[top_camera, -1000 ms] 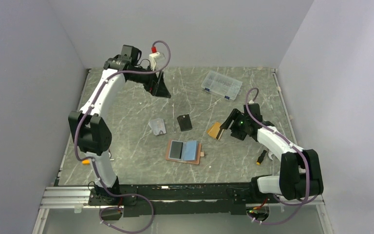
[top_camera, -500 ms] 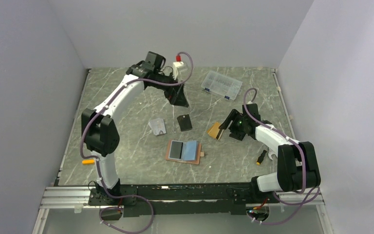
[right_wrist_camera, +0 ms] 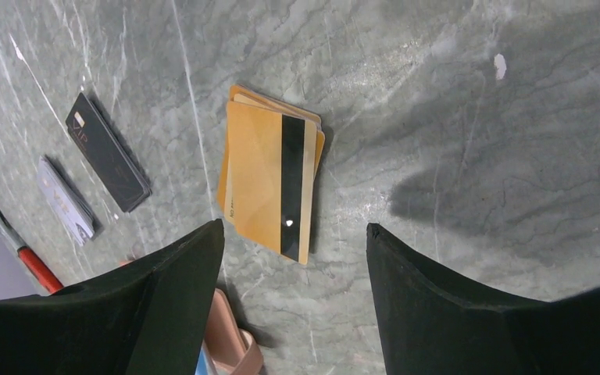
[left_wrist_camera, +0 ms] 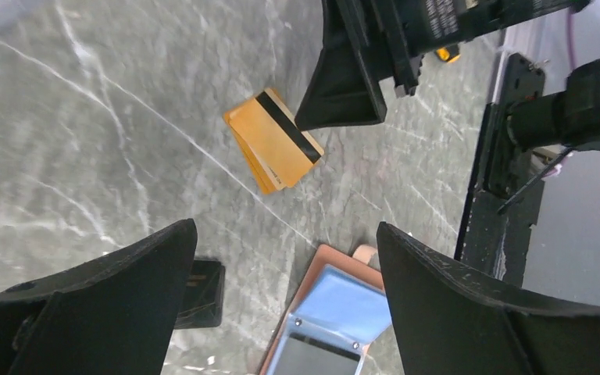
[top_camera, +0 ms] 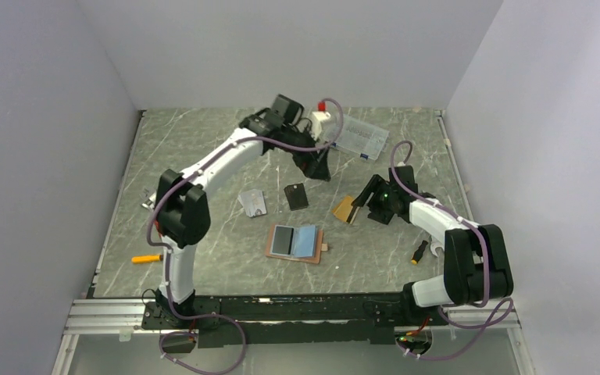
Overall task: Put the credit cards into the card holder
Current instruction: Pick up the credit card from the storage box.
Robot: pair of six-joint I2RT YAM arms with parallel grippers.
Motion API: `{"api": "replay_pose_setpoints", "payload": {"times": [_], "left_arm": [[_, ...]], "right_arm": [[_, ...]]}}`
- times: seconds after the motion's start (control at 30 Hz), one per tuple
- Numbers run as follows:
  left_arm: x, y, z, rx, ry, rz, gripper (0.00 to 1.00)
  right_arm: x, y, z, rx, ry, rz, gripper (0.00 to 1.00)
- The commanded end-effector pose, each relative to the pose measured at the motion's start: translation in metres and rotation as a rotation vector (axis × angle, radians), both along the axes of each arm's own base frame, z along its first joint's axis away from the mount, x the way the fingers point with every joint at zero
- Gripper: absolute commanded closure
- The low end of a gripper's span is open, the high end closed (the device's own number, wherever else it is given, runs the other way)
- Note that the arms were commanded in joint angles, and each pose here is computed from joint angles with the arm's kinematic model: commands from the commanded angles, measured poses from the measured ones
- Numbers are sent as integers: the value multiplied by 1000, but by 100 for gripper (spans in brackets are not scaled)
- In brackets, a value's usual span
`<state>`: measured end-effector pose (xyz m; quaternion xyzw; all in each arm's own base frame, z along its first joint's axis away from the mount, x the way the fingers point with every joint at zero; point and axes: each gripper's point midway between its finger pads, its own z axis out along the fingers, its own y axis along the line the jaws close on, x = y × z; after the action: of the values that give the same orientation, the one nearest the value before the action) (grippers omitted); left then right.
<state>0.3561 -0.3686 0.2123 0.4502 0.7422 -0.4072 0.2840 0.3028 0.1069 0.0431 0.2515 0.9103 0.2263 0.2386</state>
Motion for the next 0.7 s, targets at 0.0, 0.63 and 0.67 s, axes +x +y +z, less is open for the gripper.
{"api": "replay_pose_setpoints", "payload": {"times": [0.0,0.63,0.67], "left_arm": [[32,-2,-26,58,-12,183,10],[22,-36,-122,-57,344,249,23],[20,-35,-124,-53,349,247,24]], "right_arm": [[14,0,1,15,-34,-22,32],[19,23,-35,113,40,-4,41],[16,25,-36,117,49,-2,41]]}}
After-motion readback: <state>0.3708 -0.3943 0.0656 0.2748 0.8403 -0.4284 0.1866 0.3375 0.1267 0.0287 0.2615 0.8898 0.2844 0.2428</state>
